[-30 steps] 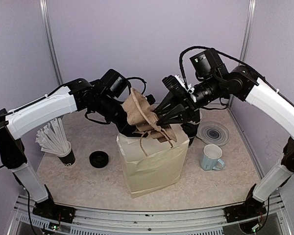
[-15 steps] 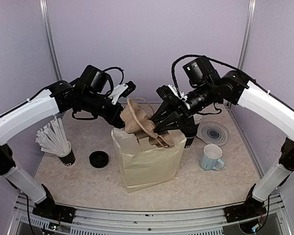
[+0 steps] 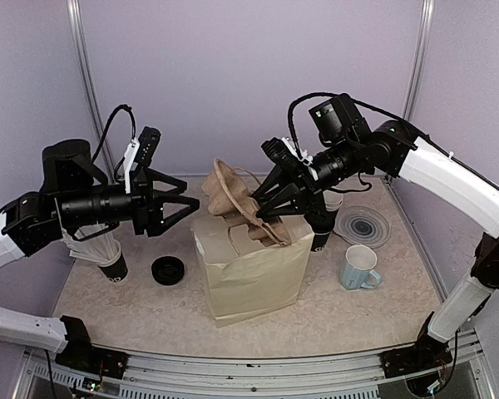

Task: Pack the takeout coffee

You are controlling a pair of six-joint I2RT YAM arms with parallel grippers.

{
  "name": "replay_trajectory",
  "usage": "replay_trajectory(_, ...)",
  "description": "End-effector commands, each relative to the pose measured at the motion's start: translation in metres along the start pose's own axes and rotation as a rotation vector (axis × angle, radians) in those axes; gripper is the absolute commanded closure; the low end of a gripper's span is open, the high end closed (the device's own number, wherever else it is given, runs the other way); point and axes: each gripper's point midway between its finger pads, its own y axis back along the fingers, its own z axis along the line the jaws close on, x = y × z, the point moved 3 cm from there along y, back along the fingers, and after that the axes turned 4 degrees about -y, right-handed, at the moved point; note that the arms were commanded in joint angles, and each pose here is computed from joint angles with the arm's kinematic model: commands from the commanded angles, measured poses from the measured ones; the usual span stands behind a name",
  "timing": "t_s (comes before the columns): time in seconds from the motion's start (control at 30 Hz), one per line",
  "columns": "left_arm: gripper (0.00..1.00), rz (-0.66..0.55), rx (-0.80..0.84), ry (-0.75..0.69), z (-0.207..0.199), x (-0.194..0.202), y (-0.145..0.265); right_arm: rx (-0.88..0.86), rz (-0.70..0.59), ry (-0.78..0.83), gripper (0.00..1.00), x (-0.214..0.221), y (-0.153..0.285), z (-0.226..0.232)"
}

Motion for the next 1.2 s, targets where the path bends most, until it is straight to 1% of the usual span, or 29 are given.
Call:
replay_trajectory(0.0,0.26,-0.177,0.091,-0.077,-0.033,0.001,0.001,0.007,-0.046,-0.021,0.84,-0.007,0.008,-0.008)
replay_trajectory(0.07,0.25,-0.207,0.094,-0.102,-0.041,0.002,-0.001,0.015,-0.053,-0.028,0.84,-0.009,0.011,-0.01)
replay_trajectory(0.23,0.23,-0.154,0.072,-0.145,-0.051,0.02,-0.033,0.03,-0.048,-0.039,0.83,-0.006,0.014,-0.012)
replay_trajectory(0.37,0.24,-0.109,0.097,-0.157,-0.059,0.035,-0.058,0.037,-0.045,-0.049,0.83,-0.003,0.014,-0.013)
replay_trajectory(0.5,0.28,-0.103,0.136,-0.163,-0.075,0.038,-0.066,0.062,-0.042,-0.058,0.83,-0.002,0.016,-0.019)
replay_trajectory(0.7,0.38,-0.107,0.208,-0.172,-0.1,0.038,-0.061,0.083,-0.038,-0.075,0.83,0.005,0.018,-0.028)
replay_trajectory(0.8,0.46,-0.11,0.255,-0.176,-0.112,0.038,-0.057,0.078,-0.029,-0.093,0.83,0.013,0.014,-0.029)
replay_trajectory(0.83,0.47,-0.104,0.263,-0.178,-0.115,0.038,-0.057,0.074,-0.021,-0.101,0.83,0.017,0.012,-0.03)
replay_trajectory(1.0,0.46,-0.079,0.208,-0.212,-0.115,0.039,-0.059,0.041,0.044,-0.106,0.81,0.038,0.007,-0.022)
replay_trajectory(1.1,0.4,-0.093,0.167,-0.226,-0.117,0.03,-0.053,0.031,0.076,-0.102,0.81,0.046,0.008,-0.015)
replay_trajectory(1.17,0.37,-0.115,0.156,-0.245,-0.126,0.018,-0.043,0.031,0.106,-0.086,0.81,0.05,0.007,-0.01)
